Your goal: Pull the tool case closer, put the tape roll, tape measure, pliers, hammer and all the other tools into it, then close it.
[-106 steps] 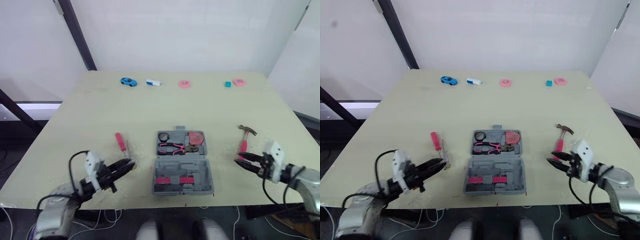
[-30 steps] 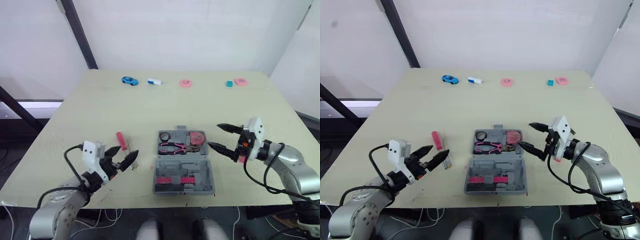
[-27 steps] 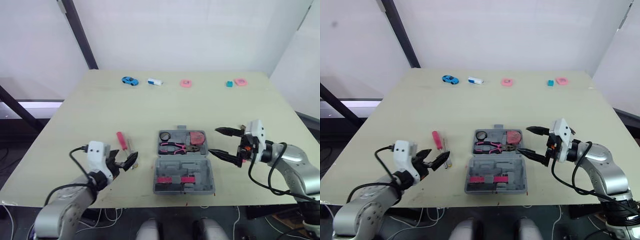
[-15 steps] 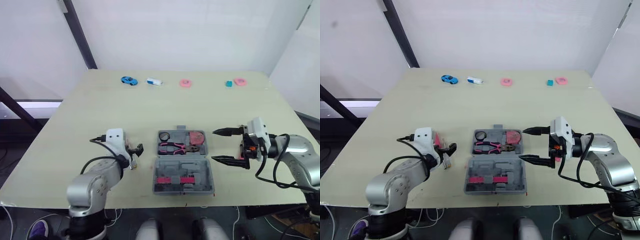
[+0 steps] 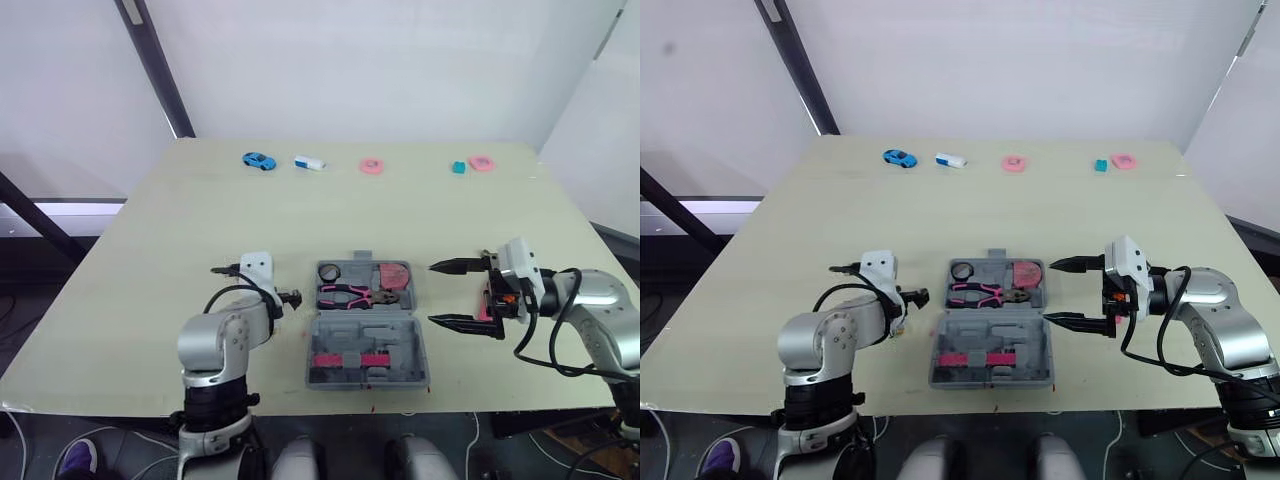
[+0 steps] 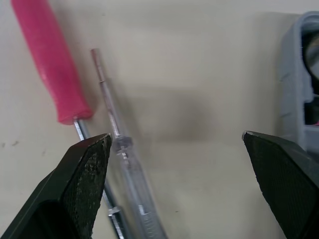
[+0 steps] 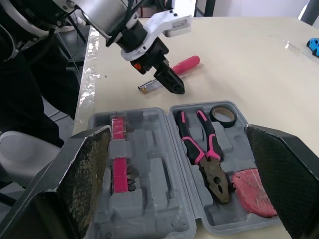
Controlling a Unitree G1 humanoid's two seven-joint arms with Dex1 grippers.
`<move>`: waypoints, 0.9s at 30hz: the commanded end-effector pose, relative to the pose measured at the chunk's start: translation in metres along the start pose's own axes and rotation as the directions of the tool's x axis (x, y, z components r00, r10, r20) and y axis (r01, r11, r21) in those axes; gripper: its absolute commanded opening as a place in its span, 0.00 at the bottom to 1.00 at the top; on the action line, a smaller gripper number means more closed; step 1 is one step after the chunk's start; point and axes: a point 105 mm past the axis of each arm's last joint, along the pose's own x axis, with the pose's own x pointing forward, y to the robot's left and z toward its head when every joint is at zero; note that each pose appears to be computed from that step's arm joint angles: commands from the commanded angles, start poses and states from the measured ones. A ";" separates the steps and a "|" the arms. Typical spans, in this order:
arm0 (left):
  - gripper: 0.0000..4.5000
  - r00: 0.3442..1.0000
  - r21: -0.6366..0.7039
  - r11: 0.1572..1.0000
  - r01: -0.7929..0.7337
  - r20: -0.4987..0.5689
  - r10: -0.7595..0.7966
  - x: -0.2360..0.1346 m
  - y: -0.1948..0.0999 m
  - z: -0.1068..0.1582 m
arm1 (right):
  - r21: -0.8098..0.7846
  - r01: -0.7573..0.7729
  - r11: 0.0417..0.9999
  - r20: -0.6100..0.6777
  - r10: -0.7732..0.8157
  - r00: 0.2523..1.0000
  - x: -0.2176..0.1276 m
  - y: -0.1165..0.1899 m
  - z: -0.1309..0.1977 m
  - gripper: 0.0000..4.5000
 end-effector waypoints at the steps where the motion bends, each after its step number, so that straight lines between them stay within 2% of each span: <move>1: 0.99 0.999 0.003 0.999 -0.032 0.008 0.032 -0.002 0.004 0.004 | -0.038 0.011 0.999 0.010 -0.011 1.000 -0.006 -0.002 0.007 1.00; 19: 0.99 0.995 -0.031 0.996 -0.087 -0.048 0.085 0.012 0.005 -0.006 | -0.038 0.015 0.999 0.006 -0.015 1.000 -0.008 -0.001 0.011 1.00; 22: 0.82 0.994 -0.060 0.994 -0.087 -0.079 0.082 0.014 0.004 -0.012 | -0.036 0.015 0.999 0.007 -0.014 1.000 -0.008 0.000 0.012 1.00; 24: 0.63 0.992 -0.070 0.993 -0.092 -0.088 0.086 0.014 0.004 -0.014 | -0.035 0.016 0.999 0.007 -0.016 1.000 -0.008 0.000 0.012 1.00; 27: 0.24 0.992 -0.069 0.993 -0.096 -0.086 0.090 0.013 0.005 -0.014 | -0.034 0.019 0.999 0.008 -0.019 1.000 -0.008 0.000 0.013 1.00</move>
